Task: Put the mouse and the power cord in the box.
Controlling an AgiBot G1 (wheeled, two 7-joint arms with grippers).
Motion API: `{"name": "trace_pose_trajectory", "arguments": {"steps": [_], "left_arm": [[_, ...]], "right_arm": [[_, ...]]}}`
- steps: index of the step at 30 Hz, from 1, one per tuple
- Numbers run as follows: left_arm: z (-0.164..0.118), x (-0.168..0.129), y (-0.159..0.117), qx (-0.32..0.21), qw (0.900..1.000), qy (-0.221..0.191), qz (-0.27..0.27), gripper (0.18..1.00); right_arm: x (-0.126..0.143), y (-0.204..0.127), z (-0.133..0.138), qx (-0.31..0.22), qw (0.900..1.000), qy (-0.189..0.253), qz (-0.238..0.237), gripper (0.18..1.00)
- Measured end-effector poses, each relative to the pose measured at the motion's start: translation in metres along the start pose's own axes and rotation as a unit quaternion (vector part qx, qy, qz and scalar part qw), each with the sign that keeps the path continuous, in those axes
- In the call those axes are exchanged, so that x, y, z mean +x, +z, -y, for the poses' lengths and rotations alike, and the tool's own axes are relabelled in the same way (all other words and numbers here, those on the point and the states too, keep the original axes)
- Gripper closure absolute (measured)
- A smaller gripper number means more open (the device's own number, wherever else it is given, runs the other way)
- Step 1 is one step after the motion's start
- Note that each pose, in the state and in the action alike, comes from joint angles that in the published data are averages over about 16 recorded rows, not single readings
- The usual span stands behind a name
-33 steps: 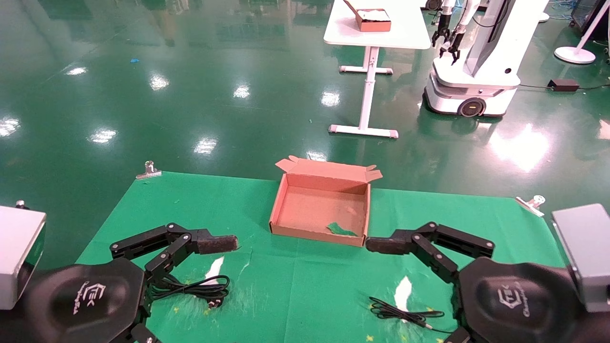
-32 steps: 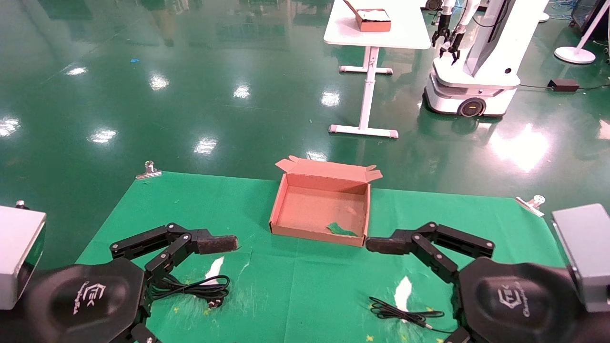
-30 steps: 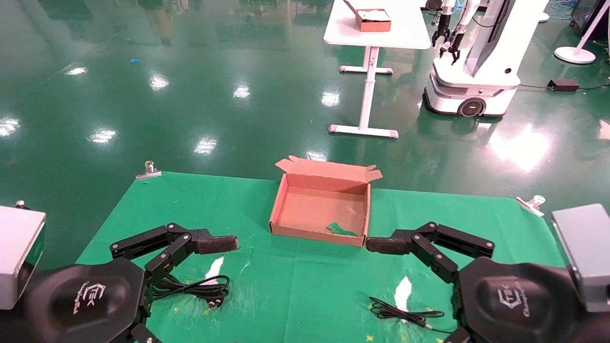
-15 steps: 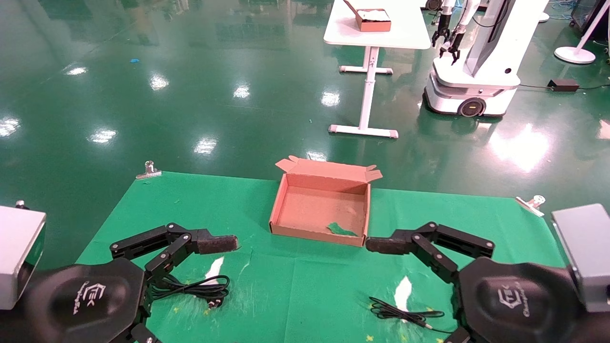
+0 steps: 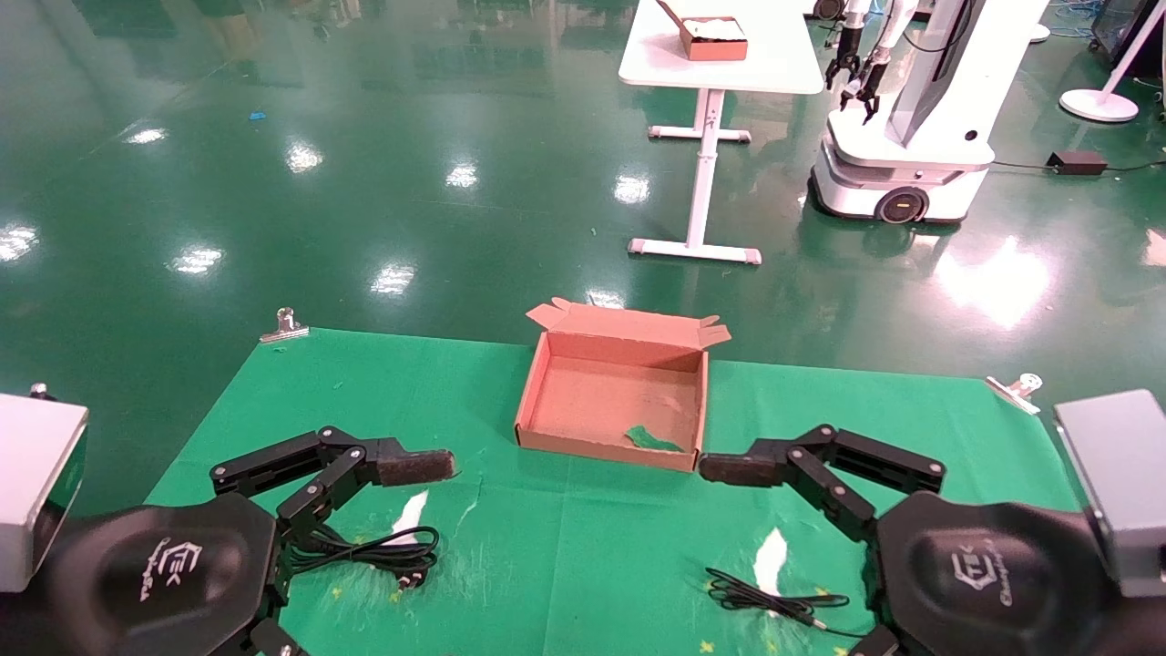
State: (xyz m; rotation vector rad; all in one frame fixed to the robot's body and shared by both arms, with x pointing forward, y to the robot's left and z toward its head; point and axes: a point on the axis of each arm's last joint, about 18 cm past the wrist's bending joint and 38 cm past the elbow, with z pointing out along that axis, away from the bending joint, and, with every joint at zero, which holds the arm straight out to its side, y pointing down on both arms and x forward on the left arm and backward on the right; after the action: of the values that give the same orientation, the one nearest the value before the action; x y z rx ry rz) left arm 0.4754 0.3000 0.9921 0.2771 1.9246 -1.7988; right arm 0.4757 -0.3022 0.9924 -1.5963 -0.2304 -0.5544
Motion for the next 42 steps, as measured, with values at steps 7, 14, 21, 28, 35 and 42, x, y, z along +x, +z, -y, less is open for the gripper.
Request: {"name": "trace_pose_trajectory", "arguments": {"steps": [7, 14, 21, 28, 35, 42], "left_arm": [[0.000, 0.000, 0.000, 0.000, 1.0000, 0.000, 0.000, 0.184], [-0.009, -0.002, 0.000, -0.024, 0.9997, 0.000, -0.004, 0.184], [-0.042, -0.013, 0.006, -0.115, 0.9932, 0.008, -0.019, 0.184], [-0.093, -0.041, 0.006, -0.248, 0.9682, 0.014, -0.029, 0.184], [-0.137, -0.081, 0.000, -0.356, 0.9342, 0.024, -0.014, 0.184], [-0.165, -0.115, -0.004, -0.423, 0.9047, 0.051, 0.005, 0.184]], "right_arm": [[0.000, 0.000, 0.000, 0.000, 1.000, -0.001, 0.000, 0.178], [0.004, -0.002, -0.010, -0.019, 1.000, -0.006, -0.004, 0.178], [0.015, -0.010, -0.043, -0.088, 0.996, -0.020, -0.006, 0.178], [0.039, -0.027, -0.094, -0.196, 0.980, -0.039, -0.017, 0.178], [0.074, -0.036, -0.139, -0.299, 0.951, -0.074, -0.028, 0.178], [0.108, -0.027, -0.172, -0.371, 0.921, -0.113, -0.027, 0.178]]}}
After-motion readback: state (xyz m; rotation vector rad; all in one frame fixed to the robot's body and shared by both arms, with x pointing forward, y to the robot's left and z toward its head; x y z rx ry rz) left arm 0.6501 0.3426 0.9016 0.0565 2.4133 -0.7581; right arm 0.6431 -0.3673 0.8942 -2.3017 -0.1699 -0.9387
